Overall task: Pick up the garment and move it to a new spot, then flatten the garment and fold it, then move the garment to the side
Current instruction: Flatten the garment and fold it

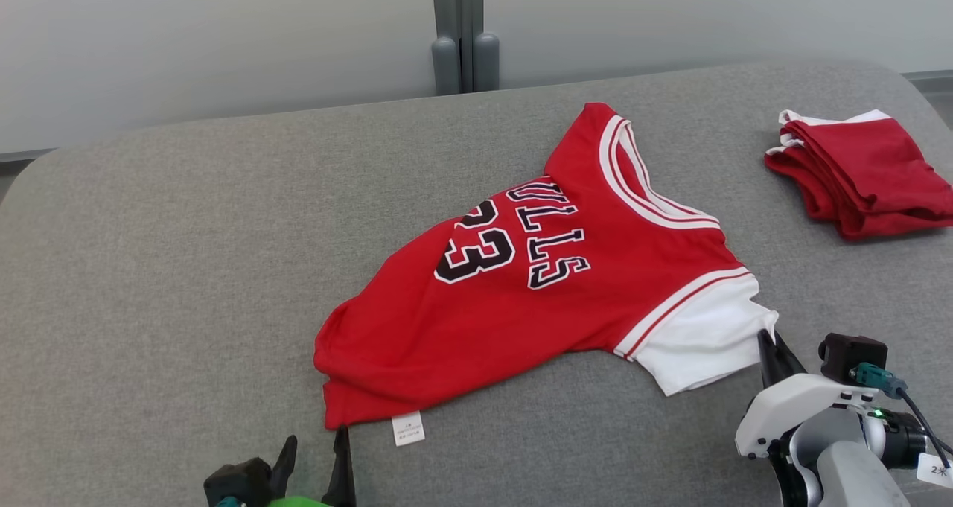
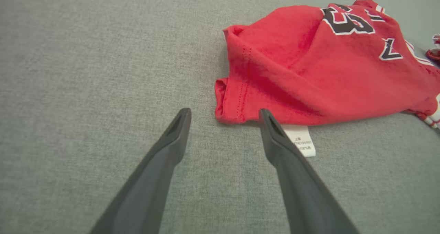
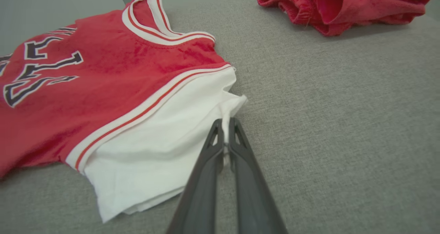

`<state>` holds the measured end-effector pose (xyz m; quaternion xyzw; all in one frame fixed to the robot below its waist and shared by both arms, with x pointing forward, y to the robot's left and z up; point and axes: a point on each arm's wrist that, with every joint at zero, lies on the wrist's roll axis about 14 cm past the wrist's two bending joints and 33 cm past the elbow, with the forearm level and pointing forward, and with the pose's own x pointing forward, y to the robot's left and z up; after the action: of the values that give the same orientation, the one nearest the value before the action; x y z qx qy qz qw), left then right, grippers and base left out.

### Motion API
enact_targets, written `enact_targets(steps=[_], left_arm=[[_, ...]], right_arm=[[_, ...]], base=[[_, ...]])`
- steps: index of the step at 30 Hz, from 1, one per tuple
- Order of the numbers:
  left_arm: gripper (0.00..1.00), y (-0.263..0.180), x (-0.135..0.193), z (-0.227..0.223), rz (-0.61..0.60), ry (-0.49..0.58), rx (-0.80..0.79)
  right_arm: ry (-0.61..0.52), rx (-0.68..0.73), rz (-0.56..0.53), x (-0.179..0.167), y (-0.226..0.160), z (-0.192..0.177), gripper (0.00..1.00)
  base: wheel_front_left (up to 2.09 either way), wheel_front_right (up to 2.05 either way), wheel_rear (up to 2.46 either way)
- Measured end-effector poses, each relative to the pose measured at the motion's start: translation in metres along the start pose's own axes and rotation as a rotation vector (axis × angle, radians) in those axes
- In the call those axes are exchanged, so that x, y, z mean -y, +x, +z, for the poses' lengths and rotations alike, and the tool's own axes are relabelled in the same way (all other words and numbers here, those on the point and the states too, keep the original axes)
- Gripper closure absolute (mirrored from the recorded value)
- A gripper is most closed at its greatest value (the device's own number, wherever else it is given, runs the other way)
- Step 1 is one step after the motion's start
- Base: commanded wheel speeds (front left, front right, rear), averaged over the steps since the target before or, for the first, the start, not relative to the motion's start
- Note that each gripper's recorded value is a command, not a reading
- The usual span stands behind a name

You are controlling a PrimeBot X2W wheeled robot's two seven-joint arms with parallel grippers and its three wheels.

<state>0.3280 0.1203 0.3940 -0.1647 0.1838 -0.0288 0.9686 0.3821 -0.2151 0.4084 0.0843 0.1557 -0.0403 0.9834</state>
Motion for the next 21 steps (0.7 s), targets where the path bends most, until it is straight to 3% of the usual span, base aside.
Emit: enact_targets(steps=[2, 6, 13, 16, 17, 21], left_arm=[[0.0, 0.002, -0.001, -0.006, 0.014, -0.083, -0.037], [0.0, 0.009, 0.002, -0.016, 0.026, -0.147, -0.098], [0.0, 0.023, 0.007, -0.021, 0.025, -0.158, -0.144], [0.2, 0.028, 0.007, -0.022, 0.031, -0.157, -0.153], [0.39, 0.029, 0.007, -0.023, 0.032, -0.159, -0.156], [1.0, 0.032, 0.011, -0.025, 0.019, -0.161, -0.177]], right_arm=[[0.002, 0.018, 0.005, -0.001, 0.0, 0.005, 1.0], [0.003, 0.022, 0.01, -0.002, -0.002, 0.007, 1.0], [0.009, 0.02, 0.005, 0.001, -0.005, 0.007, 1.0], [0.011, 0.018, 0.0, 0.003, -0.006, 0.006, 1.0], [0.011, 0.018, -0.001, 0.003, -0.006, 0.007, 1.0], [0.012, 0.024, -0.002, 0.004, -0.007, 0.009, 1.0]], base=[[0.0, 0.0, 0.0], [0.0, 0.0, 0.0], [0.0, 0.0, 0.0], [0.0, 0.0, 0.0], [0.0, 0.0, 0.0], [0.0, 0.0, 0.0]])
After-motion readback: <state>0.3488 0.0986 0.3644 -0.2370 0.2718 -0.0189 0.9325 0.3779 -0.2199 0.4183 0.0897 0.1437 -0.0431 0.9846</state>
